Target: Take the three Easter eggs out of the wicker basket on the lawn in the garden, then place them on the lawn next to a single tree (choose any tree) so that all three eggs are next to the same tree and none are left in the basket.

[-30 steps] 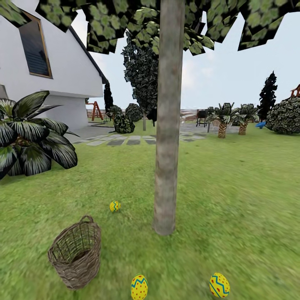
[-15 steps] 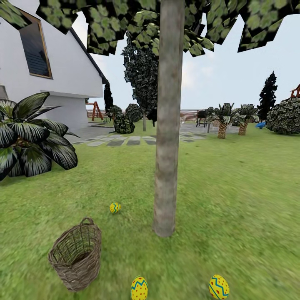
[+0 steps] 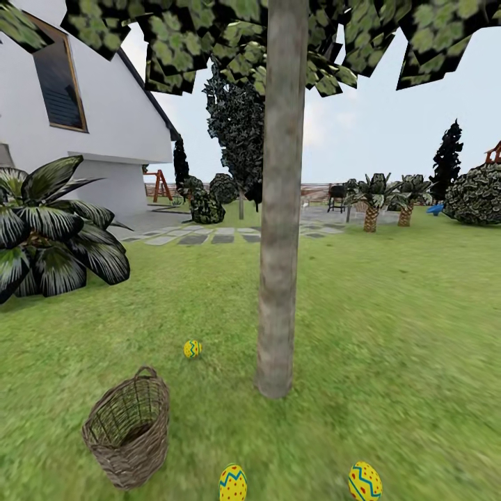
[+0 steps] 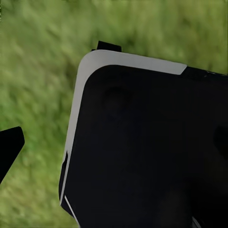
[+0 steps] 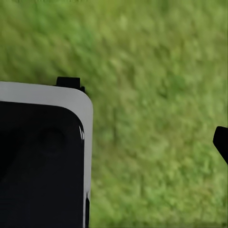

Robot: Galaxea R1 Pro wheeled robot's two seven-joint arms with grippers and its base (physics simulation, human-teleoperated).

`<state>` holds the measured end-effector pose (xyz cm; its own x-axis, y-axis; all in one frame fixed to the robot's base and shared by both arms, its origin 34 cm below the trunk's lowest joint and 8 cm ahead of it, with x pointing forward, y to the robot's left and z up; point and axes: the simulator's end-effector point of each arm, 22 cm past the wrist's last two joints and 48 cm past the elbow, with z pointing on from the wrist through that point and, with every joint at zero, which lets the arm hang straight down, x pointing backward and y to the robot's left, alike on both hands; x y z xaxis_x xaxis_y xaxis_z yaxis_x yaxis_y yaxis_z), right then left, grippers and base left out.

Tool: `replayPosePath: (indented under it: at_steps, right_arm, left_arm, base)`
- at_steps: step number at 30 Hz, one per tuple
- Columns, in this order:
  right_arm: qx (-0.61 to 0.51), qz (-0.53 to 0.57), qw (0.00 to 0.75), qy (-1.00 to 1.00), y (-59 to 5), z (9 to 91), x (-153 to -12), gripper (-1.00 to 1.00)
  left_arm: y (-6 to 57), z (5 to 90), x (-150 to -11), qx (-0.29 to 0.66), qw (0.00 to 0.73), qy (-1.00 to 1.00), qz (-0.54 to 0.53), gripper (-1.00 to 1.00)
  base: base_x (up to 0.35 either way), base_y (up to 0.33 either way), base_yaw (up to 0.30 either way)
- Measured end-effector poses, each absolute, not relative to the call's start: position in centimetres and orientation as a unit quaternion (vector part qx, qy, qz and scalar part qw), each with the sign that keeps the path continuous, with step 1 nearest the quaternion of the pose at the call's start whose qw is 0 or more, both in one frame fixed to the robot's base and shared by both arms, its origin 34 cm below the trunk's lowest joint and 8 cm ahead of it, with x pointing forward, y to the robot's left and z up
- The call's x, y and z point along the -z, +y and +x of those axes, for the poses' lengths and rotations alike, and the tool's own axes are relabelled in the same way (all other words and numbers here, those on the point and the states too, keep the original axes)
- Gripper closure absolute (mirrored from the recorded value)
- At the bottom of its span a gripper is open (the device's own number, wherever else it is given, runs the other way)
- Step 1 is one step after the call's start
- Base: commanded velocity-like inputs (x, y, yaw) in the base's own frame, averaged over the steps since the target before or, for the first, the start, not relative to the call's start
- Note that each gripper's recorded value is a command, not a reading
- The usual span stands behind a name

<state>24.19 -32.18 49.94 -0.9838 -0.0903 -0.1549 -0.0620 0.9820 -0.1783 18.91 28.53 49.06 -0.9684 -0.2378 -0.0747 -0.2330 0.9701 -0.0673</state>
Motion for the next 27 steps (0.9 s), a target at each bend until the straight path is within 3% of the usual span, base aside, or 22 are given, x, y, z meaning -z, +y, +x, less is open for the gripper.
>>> replayPosePath:
  at_steps: [27]
  right_arm:
    - [0.086,-0.038,0.081,0.992,-32.1,23.9,-53.8,-1.00]
  left_arm:
    - [28.3,18.6,-52.9,0.031,0.041,0.992,-0.119,-1.00]
  base:
    - [0.000,0.000,0.000]
